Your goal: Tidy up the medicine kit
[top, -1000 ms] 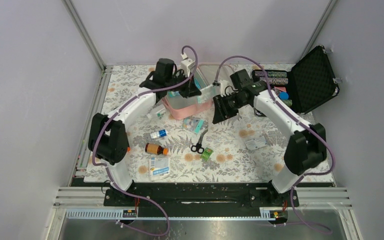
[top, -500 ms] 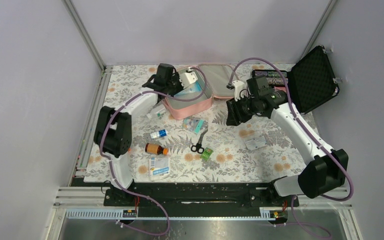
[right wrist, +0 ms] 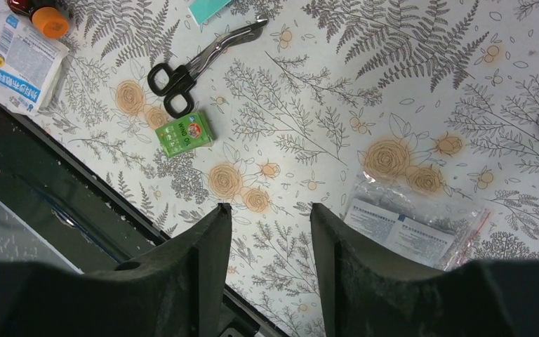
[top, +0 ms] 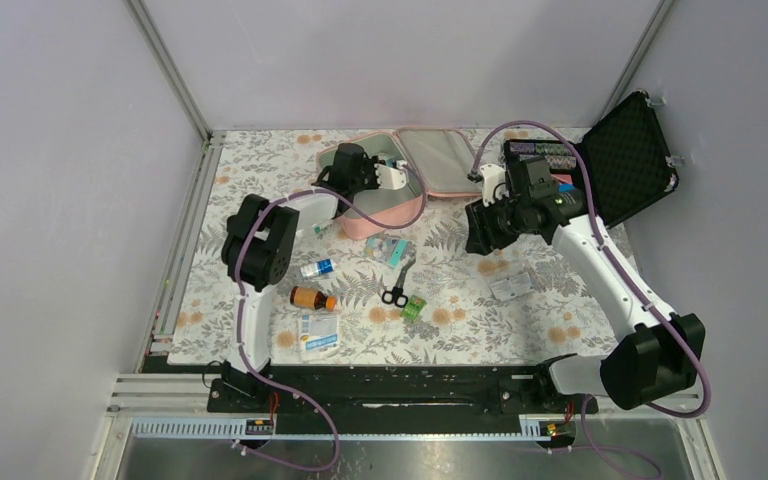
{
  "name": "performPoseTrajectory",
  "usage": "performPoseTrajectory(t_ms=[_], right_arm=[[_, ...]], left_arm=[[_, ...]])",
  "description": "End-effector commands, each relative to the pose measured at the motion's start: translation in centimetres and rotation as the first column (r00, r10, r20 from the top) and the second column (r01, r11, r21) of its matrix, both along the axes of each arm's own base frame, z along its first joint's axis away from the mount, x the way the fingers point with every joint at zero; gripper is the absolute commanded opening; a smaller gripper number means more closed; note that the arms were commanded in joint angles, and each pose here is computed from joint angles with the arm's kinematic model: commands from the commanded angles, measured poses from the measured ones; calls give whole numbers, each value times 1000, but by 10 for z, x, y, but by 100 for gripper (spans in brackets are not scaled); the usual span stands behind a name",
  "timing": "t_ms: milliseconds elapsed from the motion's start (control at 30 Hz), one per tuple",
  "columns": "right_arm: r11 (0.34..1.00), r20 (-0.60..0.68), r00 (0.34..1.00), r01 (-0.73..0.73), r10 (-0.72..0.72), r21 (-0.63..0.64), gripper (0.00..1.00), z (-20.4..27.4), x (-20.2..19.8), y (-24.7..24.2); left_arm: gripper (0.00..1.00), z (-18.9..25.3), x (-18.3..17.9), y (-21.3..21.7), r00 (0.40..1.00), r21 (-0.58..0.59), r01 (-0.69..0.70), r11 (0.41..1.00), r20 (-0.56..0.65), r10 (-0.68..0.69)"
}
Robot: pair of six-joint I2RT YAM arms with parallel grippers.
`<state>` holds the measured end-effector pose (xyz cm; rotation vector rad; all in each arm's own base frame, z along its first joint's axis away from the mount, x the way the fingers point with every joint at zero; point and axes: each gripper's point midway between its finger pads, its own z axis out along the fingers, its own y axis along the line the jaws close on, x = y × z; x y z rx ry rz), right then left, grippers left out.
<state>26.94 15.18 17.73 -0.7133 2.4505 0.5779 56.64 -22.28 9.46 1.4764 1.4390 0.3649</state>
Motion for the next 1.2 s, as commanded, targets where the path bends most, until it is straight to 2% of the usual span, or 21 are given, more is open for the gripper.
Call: performPoseTrajectory(t_ms=[0, 67, 200, 367, 500, 567, 633, 700, 833, 933, 1067, 1167], right_arm=[[1000, 67, 998, 18, -17, -11, 53, 9, 6, -9], [999, 66, 997, 42, -40, -30, 56, 6, 8, -14], [987, 9, 993, 115, -114, -111, 62, -13, 10, -35], [962, -133, 980, 112, -149, -247, 67, -47, -2, -73], [909, -145, 985, 29, -98, -415, 73, -81, -9, -108], [887, -181, 979, 2, -96, -462, 75, -93, -13, -119], [868, -220, 969, -16, -108, -496, 78, -103, -16, -126], [861, -255, 959, -26, -122, -509, 82, -110, -16, -128], [838, -296, 944, -39, -148, -544, 88, -121, -14, -133], [812, -301, 940, -46, -162, -581, 88, -125, -9, -140], [773, -305, 937, -66, -170, -631, 88, -131, -5, -151], [767, -326, 932, -89, -161, -635, 89, -136, -4, -152]], left_arm=[[0, 24, 22, -5, 983, 79, 35, 996, 179, -49], [9, 21, 21, -2, 984, 98, 34, 995, 170, -51], [40, 31, 14, 4, 987, 85, 27, 996, 155, -40], [67, 63, -1, 15, 992, -19, 2, 1000, 125, 0], [75, 90, -21, 26, 996, -97, -30, 995, 85, 39], [77, 104, -33, 31, 995, -177, -64, 982, 59, 76], [78, 117, -47, 33, 993, -286, -119, 951, -22, 118], [79, 123, -66, 31, 974, -397, -202, 896, -182, 138], [79, 116, -122, 12, 861, -541, -328, 774, -508, 9], [78, 109, -162, -7, 725, -594, -418, 687, -674, -141], [76, 92, -194, -19, 559, -585, -545, 600, -787, -260], [76, 85, -203, -24, 504, -578, -589, 565, -809, -302]])
